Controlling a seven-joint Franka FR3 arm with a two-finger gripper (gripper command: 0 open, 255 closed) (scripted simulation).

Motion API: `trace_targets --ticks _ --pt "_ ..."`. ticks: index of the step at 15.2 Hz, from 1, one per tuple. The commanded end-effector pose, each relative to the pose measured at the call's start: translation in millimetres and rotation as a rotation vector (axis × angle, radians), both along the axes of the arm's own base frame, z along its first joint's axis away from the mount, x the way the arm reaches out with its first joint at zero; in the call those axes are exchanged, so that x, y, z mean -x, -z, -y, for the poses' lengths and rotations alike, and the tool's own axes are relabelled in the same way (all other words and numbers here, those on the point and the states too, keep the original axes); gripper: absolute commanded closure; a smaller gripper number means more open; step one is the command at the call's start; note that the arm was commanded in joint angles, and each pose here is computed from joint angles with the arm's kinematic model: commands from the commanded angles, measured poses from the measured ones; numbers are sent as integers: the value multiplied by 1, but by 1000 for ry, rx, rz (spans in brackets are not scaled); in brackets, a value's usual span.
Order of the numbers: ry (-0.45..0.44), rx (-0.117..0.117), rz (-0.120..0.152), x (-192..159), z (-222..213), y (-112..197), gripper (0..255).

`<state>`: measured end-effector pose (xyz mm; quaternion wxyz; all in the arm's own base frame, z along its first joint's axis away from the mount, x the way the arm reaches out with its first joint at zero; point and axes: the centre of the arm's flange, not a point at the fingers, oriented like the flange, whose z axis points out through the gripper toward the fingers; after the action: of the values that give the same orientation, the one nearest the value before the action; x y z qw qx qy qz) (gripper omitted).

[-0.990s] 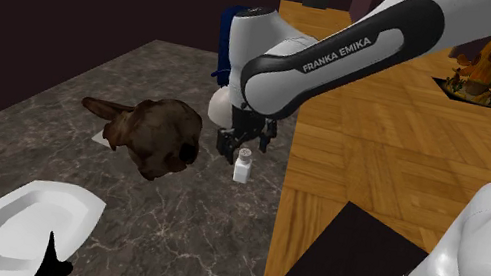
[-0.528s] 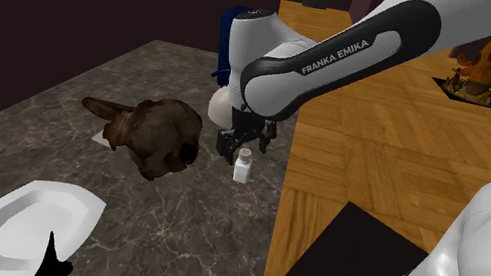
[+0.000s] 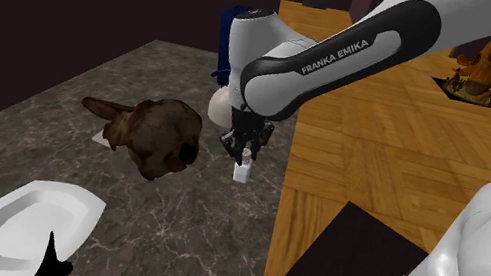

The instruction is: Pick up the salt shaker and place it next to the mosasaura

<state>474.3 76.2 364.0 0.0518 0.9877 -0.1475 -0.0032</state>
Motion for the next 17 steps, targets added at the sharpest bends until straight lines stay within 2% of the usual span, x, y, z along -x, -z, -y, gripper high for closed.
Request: trace_targets --ticks 1,17 --pt "1 0 -2 0 0 1 255" --pt "1 0 -2 0 0 -79 255"
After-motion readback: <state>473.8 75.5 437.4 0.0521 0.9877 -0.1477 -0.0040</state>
